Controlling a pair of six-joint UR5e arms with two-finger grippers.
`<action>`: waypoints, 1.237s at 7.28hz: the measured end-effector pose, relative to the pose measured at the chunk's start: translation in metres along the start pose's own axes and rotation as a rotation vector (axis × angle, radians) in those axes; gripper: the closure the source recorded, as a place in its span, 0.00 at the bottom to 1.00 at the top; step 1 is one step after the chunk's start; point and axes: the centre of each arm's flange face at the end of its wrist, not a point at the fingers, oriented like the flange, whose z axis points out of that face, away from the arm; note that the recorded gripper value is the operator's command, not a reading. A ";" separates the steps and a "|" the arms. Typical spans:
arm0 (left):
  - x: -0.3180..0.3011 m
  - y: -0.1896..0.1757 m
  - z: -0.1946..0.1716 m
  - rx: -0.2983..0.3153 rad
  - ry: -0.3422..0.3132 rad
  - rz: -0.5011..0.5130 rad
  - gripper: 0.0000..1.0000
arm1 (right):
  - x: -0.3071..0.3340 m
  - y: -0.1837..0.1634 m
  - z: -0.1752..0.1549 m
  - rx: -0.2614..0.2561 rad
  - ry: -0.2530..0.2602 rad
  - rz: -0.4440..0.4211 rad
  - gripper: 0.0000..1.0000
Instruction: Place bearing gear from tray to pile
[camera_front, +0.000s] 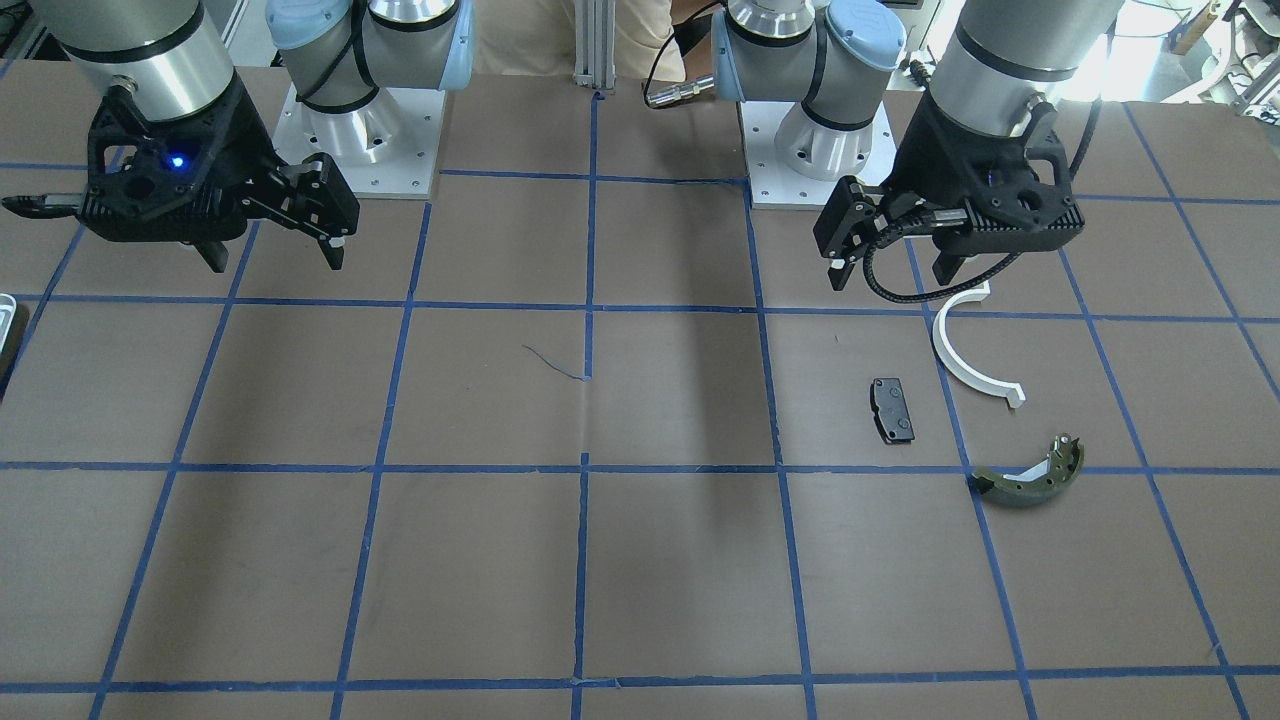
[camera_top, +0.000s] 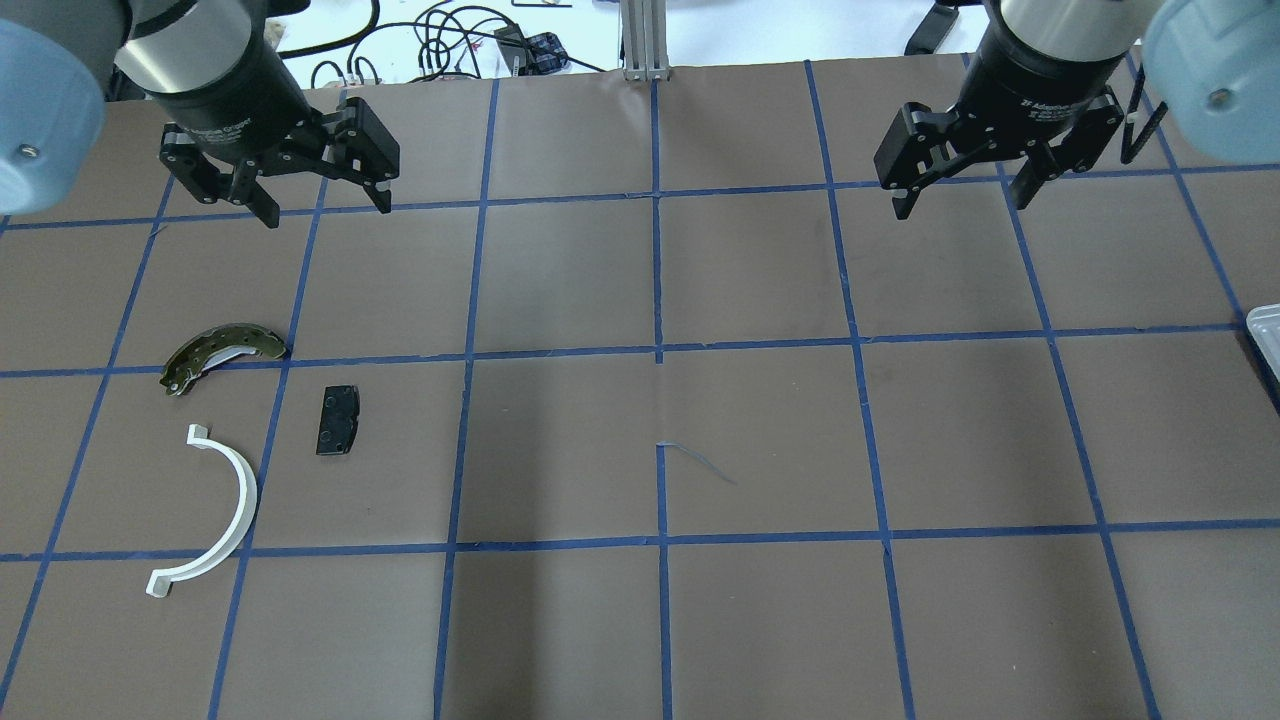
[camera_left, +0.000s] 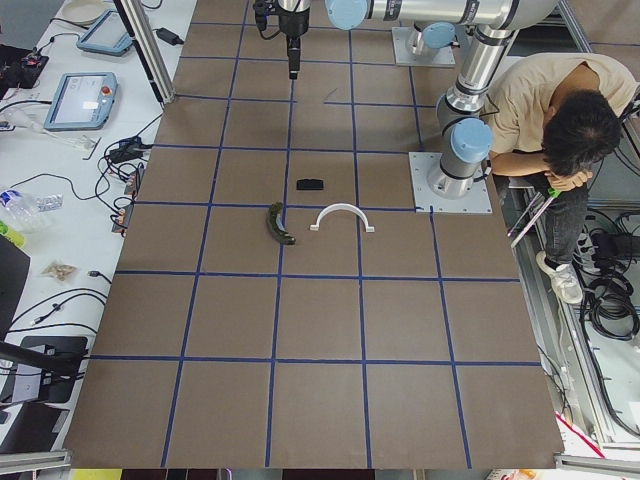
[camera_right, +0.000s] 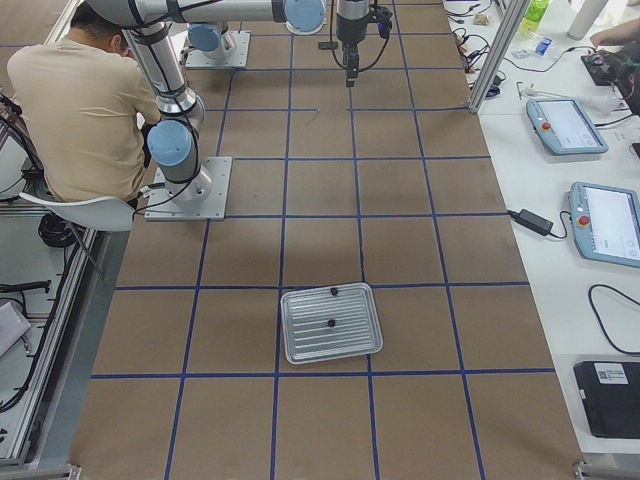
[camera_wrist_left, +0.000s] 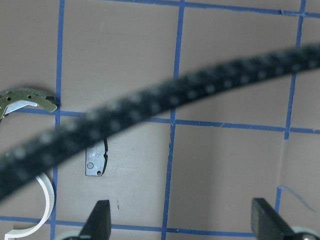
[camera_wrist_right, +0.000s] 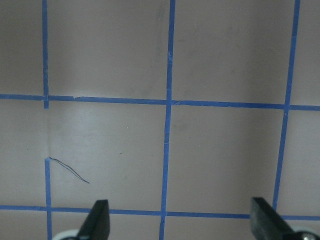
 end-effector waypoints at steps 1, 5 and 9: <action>0.000 0.002 -0.001 -0.005 0.001 0.001 0.00 | 0.000 0.000 0.001 -0.003 0.000 0.000 0.00; -0.006 0.006 -0.014 0.019 0.004 -0.009 0.00 | -0.001 0.003 0.004 -0.020 0.000 0.000 0.00; -0.007 0.001 -0.019 0.031 0.004 0.003 0.00 | -0.002 0.015 0.013 -0.026 0.000 -0.041 0.00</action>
